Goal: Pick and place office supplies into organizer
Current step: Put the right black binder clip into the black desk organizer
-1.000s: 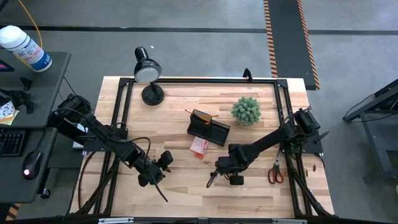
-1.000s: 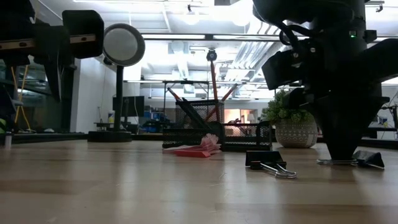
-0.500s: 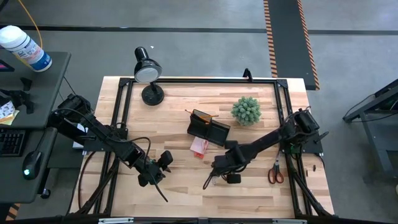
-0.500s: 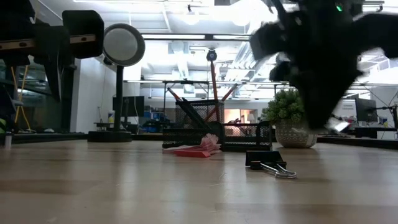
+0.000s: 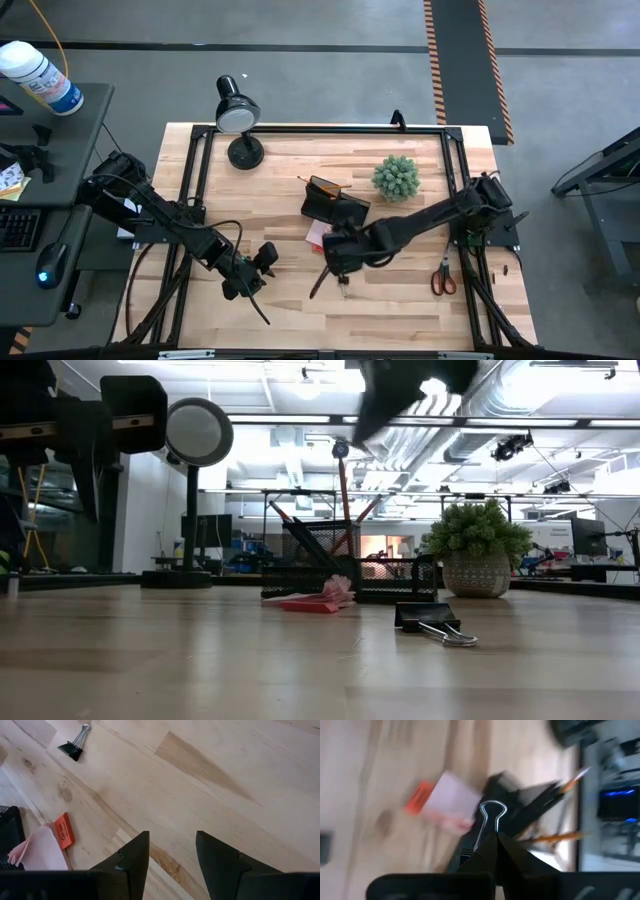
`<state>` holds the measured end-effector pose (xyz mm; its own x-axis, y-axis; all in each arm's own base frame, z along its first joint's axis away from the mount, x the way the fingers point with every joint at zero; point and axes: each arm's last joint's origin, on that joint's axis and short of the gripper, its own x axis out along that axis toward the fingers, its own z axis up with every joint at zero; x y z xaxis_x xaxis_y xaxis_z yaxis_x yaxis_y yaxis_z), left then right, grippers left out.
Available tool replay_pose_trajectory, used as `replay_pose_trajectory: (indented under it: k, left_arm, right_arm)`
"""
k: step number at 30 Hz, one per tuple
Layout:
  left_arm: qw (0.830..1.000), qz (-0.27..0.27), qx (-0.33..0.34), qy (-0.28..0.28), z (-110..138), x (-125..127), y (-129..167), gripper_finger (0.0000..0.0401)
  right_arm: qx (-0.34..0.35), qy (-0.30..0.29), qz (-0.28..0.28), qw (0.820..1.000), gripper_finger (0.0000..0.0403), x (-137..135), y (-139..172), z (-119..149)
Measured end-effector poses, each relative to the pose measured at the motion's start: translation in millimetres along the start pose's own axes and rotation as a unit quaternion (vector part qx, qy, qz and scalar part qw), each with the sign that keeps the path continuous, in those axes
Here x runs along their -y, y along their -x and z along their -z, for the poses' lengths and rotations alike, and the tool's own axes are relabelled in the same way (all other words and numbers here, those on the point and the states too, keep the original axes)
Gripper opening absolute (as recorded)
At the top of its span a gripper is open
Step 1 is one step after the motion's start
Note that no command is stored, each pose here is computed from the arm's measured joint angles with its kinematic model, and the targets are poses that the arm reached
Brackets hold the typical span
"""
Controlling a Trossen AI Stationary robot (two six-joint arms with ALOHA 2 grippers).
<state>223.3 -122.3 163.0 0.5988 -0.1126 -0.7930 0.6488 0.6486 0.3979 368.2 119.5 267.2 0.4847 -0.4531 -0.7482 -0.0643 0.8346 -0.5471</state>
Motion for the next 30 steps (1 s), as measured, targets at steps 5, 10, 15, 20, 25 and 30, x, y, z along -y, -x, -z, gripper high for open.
replay_pose_trajectory:
  k: [5, 10, 15, 20, 25, 30]
  left_arm:
    - [1.0, 0.0, 0.0, 0.0, 0.0, 0.0, 0.0, 0.015]
    - [1.0, 0.0, 0.0, 0.0, 0.0, 0.0, 0.0, 0.015]
    - [1.0, 0.0, 0.0, 0.0, 0.0, 0.0, 0.0, 0.015]
    - [1.0, 0.0, 0.0, -0.001, -0.1, 0.0, 0.0, 0.015]
    - [1.0, 0.0, 0.001, -0.001, -0.1, -0.1, 0.0, 0.015]
    - [1.0, 0.0, 0.001, -0.002, -0.2, -0.1, -0.1, 0.015]
  right_arm:
    - [0.04, -0.01, 0.014, 0.999, 0.0, 21.0, -0.9, -15.0]
    - [0.084, -0.044, 0.004, 0.995, 0.0, 37.7, -22.8, -21.3]
    - [0.106, -0.093, 0.031, 0.99, 0.0, 47.9, -52.1, -15.1]
    - [0.105, -0.128, 0.08, 0.983, 0.0, 43.8, -84.3, -2.9]
    - [0.092, -0.135, 0.126, 0.978, 0.0, 26.6, -114.3, 5.2]
    - [0.067, -0.123, 0.153, 0.978, 0.0, 8.7, -134.6, 7.8]
